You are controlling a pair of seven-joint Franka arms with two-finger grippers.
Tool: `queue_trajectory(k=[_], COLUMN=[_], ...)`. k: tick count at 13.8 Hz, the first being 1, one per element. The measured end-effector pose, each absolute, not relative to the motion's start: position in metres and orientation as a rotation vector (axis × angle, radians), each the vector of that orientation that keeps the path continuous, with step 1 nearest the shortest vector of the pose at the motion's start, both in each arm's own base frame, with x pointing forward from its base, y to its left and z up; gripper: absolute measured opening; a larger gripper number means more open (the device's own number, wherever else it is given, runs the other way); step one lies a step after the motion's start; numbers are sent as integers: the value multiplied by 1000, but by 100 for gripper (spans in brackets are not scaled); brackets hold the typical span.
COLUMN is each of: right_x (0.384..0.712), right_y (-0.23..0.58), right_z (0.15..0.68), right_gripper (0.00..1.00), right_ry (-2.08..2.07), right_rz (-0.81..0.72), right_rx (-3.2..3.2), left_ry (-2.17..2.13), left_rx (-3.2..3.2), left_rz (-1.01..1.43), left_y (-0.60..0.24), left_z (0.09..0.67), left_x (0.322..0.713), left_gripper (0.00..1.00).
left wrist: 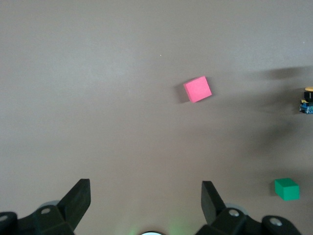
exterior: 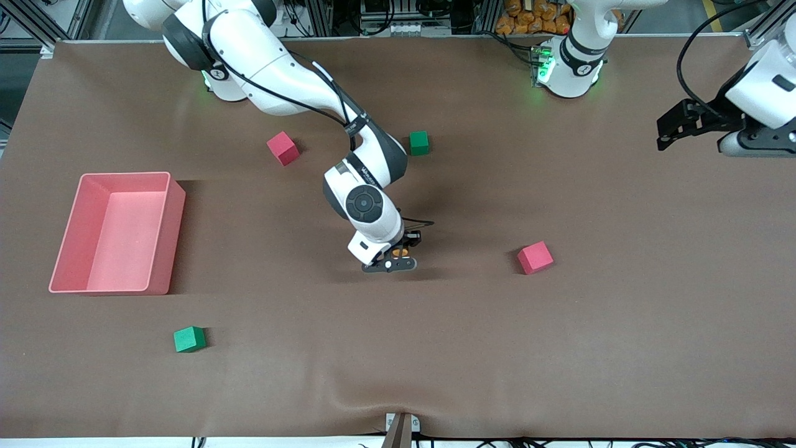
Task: Place and upright button with both arms
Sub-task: 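Lift the button out of the tray and carry it to mid-table, then set the button down while the left gripper reaches toward it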
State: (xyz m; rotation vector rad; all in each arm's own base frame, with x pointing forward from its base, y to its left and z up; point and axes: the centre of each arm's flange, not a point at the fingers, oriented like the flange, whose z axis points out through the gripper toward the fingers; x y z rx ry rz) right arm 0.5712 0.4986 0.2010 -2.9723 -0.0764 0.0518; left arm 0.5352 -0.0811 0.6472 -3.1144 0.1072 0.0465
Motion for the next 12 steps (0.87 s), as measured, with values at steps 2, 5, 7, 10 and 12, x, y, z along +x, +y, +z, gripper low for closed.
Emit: queue_trajectory(k=[2, 5, 7, 10, 12], right_x=[568, 574, 588, 623, 653], right_y=[504, 504, 498, 458, 409], right_z=[203, 211, 228, 267, 301], right_gripper=[62, 91, 100, 100, 100], right_ry=[-116, -119, -105, -21, 78], right_rz=[8, -33, -83, -139, -164], right_rx=[-2995, -2996, -2989, -3015, -3057], left_ry=[136, 166, 209, 312, 327], left_rx=[-3113, -3116, -3155, -3159, -3188], left_rz=[58, 61, 67, 108, 202], left_y=[-92, -104, -121, -164, -180], left_z=[643, 639, 637, 623, 596], left_x=[536, 537, 537, 535, 545], left_gripper=[100, 100, 100, 100, 100])
